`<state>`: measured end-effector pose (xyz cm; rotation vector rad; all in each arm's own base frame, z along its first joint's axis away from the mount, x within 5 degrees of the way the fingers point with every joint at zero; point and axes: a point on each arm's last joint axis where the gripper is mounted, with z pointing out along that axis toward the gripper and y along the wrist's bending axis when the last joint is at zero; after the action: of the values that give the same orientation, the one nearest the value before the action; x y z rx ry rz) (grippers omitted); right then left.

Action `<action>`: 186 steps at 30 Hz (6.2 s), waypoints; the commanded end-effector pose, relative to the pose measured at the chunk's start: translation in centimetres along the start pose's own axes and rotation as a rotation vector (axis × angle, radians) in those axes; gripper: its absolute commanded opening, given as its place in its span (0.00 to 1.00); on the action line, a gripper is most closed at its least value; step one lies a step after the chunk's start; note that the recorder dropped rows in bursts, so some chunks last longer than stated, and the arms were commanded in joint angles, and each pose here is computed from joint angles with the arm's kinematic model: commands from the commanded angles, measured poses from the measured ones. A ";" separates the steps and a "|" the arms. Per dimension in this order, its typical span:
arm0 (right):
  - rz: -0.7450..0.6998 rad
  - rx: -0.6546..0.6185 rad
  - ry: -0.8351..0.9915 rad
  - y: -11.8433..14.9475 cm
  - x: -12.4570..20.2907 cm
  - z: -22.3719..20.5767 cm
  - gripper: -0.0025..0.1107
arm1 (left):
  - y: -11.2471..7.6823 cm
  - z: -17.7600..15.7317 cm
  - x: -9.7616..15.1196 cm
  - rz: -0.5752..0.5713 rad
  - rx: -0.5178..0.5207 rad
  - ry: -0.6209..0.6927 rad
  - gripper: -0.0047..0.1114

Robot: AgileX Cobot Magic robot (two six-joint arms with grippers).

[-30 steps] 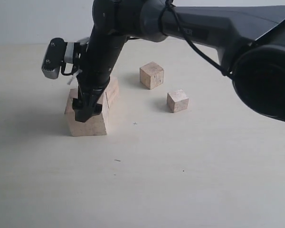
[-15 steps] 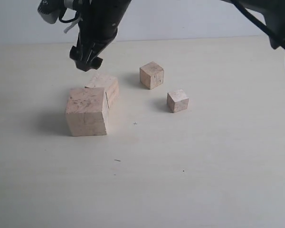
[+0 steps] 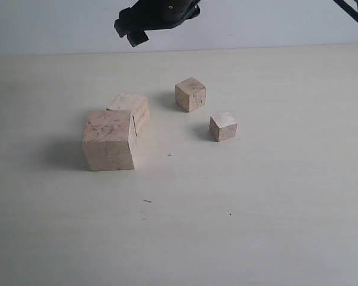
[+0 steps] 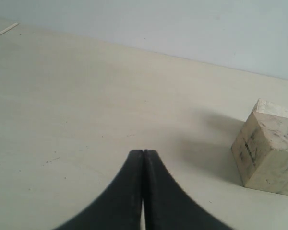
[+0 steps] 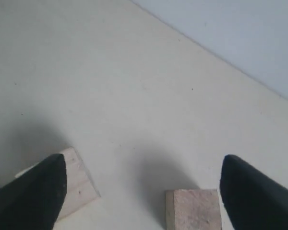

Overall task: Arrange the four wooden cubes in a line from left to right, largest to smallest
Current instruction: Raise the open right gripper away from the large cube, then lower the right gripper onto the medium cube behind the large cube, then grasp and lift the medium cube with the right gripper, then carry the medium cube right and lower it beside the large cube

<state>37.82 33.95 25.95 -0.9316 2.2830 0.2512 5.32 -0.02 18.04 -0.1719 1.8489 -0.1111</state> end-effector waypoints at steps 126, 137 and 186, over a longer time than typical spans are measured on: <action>0.890 -0.030 0.051 6.5 4.8 10.9 0.02 | 0.0 0.0 0.0 0.001 0.003 -0.008 0.04; 0.700 -0.049 -0.155 5.6 0.9 6.4 0.02 | 0.0 0.0 0.0 0.001 0.003 -0.008 0.04; -0.845 -0.694 0.193 -0.3 8.0 -0.5 0.02 | 0.0 0.0 0.0 0.001 0.003 -0.008 0.04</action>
<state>33.86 28.82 21.36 -2.2465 1.7899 0.5380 5.32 -0.02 18.04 -0.1719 1.8489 -0.1111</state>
